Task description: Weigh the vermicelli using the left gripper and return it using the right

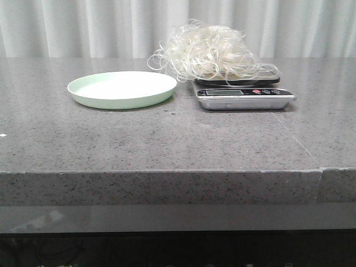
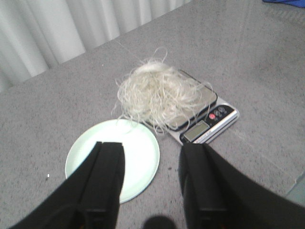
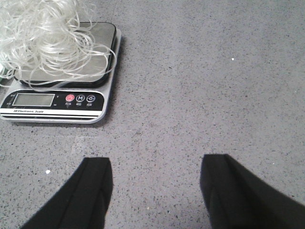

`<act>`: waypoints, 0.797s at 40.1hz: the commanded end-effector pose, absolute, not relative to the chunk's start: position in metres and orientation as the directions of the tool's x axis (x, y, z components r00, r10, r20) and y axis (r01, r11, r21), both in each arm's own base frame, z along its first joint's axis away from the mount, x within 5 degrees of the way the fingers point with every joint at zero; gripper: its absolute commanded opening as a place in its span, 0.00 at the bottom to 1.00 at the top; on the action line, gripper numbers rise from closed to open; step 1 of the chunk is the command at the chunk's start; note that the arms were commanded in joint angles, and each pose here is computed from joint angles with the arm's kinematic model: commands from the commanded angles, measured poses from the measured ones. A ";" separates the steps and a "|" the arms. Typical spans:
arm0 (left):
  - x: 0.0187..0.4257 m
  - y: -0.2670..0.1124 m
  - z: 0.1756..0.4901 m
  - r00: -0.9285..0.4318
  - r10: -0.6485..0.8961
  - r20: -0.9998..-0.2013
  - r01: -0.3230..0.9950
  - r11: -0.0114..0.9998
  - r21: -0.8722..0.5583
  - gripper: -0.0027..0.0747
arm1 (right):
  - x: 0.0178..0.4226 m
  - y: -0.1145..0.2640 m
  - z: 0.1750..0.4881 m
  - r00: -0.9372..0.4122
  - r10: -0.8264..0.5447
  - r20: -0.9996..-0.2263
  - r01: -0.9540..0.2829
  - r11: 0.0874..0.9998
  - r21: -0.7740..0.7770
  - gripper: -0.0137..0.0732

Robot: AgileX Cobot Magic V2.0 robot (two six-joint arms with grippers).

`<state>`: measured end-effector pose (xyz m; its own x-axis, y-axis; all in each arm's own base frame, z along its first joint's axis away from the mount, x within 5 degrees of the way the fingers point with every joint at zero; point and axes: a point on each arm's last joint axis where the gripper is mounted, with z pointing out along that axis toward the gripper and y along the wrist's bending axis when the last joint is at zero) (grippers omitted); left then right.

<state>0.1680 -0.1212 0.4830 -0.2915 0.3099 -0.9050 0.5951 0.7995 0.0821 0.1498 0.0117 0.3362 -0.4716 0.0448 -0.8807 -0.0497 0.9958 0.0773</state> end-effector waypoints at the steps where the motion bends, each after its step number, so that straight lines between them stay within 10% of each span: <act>1: 0.144 -0.106 0.485 -0.183 0.219 -0.958 0.594 0.801 0.070 0.51 | 0.152 0.011 0.352 -0.385 0.037 -0.922 -0.054 0.997 0.063 0.76; 32: 0.063 -0.047 0.379 -0.149 0.155 -0.977 0.607 0.794 0.034 0.51 | 0.153 0.011 0.353 -0.376 0.038 -0.926 -0.054 0.997 0.063 0.76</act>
<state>0.0616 -0.0459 0.3678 -0.2126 0.2134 -0.9536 0.6075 0.7932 0.0421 0.1498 0.0117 0.3362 -0.4716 0.0448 -0.8807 -0.0497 0.9958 0.0773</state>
